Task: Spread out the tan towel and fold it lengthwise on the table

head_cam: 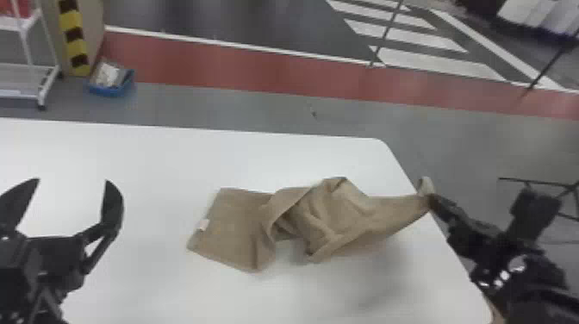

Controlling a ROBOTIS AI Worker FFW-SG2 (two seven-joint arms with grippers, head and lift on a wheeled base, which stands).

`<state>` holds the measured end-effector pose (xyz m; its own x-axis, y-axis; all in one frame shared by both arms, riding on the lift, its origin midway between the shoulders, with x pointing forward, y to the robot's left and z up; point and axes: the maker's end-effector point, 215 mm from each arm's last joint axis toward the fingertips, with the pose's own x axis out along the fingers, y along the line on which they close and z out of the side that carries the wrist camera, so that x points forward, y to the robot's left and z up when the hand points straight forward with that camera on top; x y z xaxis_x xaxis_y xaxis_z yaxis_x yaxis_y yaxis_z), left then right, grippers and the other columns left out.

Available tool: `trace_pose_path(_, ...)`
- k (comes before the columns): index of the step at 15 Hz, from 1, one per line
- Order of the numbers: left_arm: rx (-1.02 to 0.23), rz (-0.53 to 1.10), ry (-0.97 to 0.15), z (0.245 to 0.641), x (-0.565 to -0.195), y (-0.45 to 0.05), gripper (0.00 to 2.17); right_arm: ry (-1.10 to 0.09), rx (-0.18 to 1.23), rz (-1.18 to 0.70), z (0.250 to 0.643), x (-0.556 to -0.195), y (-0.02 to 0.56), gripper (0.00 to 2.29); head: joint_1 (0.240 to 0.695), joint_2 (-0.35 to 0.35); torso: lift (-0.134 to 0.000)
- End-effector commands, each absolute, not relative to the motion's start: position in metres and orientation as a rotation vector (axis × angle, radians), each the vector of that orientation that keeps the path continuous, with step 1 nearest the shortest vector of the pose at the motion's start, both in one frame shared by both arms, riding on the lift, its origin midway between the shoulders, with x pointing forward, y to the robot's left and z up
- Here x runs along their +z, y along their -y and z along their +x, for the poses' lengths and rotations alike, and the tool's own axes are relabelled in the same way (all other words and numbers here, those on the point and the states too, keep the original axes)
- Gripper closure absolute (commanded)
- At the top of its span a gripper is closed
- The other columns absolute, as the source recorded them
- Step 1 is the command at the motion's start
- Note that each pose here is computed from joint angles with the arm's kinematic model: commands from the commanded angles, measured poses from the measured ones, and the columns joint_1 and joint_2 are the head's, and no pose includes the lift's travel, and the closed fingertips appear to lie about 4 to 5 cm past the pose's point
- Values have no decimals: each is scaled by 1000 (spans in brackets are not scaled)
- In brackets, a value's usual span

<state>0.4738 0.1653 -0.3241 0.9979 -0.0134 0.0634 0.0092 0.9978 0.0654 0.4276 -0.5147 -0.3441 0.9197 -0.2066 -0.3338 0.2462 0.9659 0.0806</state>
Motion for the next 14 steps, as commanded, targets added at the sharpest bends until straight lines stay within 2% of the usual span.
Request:
trace_pose_path(1, -33, 60, 61, 471, -324, -156, 144, -425, -250, 101, 417, -391, 521, 1538, 695, -350, -124)
trace_pose_path(3, -51, 64, 55, 470, -326, -151, 140, -420, -217, 99, 412, -398, 505, 1538, 695, -350, -124)
trace_pose_path(8, -151, 39, 22, 461, -331, -131, 140, -432, -234, 96, 399, -403, 507, 1534, 695, -350, -124)
trace_pose_path(10, -179, 38, 17, 458, -333, -121, 140, -432, -242, 99, 397, -403, 510, 1403, 695, -350, -124)
trace_pose_path(14, -324, 52, -78, 453, -361, -90, 147, -446, -281, 85, 383, -408, 518, 1403, 695, -350, -124)
